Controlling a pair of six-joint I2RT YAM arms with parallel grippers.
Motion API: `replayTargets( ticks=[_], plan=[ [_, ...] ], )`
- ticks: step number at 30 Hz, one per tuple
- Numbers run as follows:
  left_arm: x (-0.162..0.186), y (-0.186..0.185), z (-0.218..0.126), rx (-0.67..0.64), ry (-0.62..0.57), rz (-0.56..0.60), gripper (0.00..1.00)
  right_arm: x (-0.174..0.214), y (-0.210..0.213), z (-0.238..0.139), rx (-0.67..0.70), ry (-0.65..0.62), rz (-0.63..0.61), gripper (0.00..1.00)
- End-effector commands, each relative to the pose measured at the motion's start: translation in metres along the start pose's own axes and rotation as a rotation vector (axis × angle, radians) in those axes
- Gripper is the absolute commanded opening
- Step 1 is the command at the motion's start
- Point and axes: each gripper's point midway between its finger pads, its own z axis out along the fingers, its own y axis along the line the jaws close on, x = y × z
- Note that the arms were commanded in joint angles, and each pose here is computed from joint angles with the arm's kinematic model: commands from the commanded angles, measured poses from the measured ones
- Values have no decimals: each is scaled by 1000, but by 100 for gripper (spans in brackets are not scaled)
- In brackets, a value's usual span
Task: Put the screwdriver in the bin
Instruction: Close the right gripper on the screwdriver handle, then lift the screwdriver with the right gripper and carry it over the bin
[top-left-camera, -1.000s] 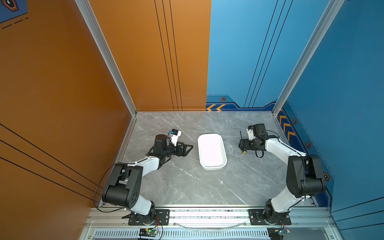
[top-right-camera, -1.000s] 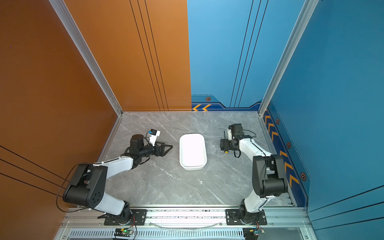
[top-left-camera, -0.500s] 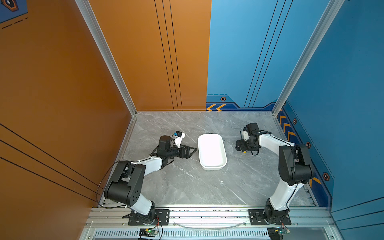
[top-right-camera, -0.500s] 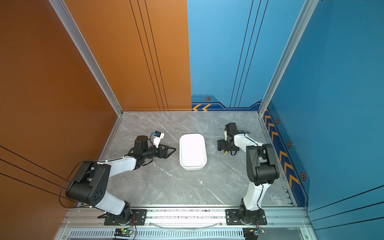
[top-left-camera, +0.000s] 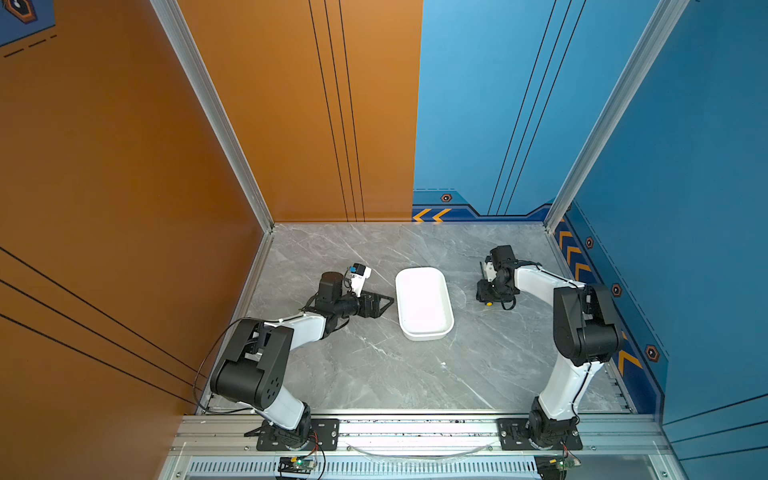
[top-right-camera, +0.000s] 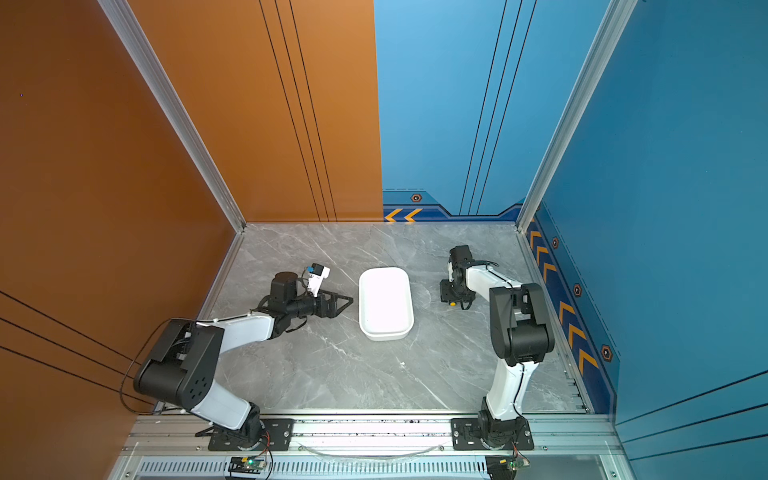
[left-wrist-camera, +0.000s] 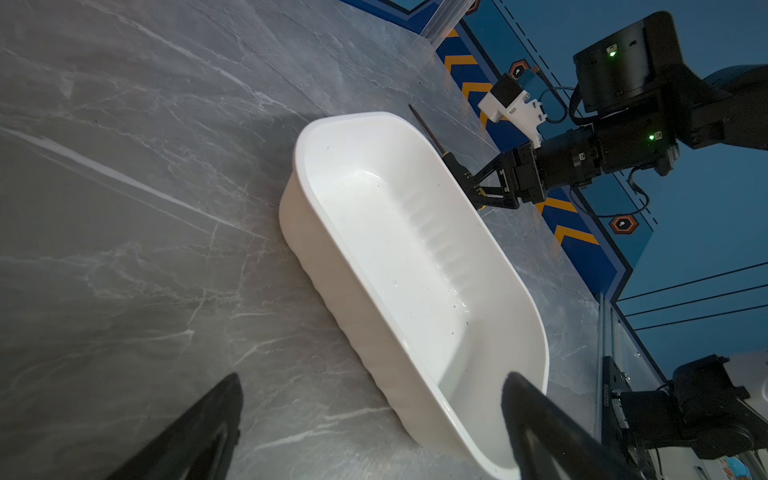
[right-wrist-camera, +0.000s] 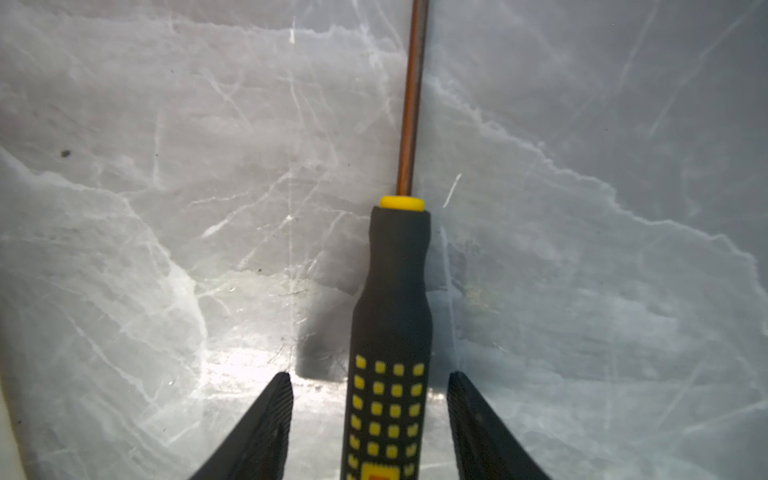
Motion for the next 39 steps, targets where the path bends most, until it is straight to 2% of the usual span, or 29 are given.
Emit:
replayTargets(
  ticks=[1, 4, 9, 13, 19, 24, 28, 32, 39],
  plan=[
    [6, 0, 2, 4, 13, -11, 98, 11, -3, 4, 31, 49, -9, 56],
    [6, 1, 2, -1, 17, -14, 98, 12, -4, 5, 32, 51, -8, 51],
    [8, 2, 3, -5, 24, -19, 98, 12, -4, 6, 30, 55, -2, 49],
    [8, 2, 2, -7, 24, -16, 98, 12, -4, 9, 28, 64, 5, 41],
    [8, 0, 2, 8, 27, -14, 98, 15, -2, 13, 16, 92, 2, 24],
    [9, 1, 2, 1, 30, -14, 98, 11, -4, 4, 25, 64, 8, 8],
    [11, 3, 1, -14, 37, -11, 98, 2, 4, -20, -13, 3, 21, 4],
    [13, 6, -2, -46, 42, 0, 98, -3, 23, -61, -76, -70, 42, 3],
    [10, 8, -10, -89, 40, 17, 98, 20, 98, -136, -205, -161, 30, 0]
  ],
)
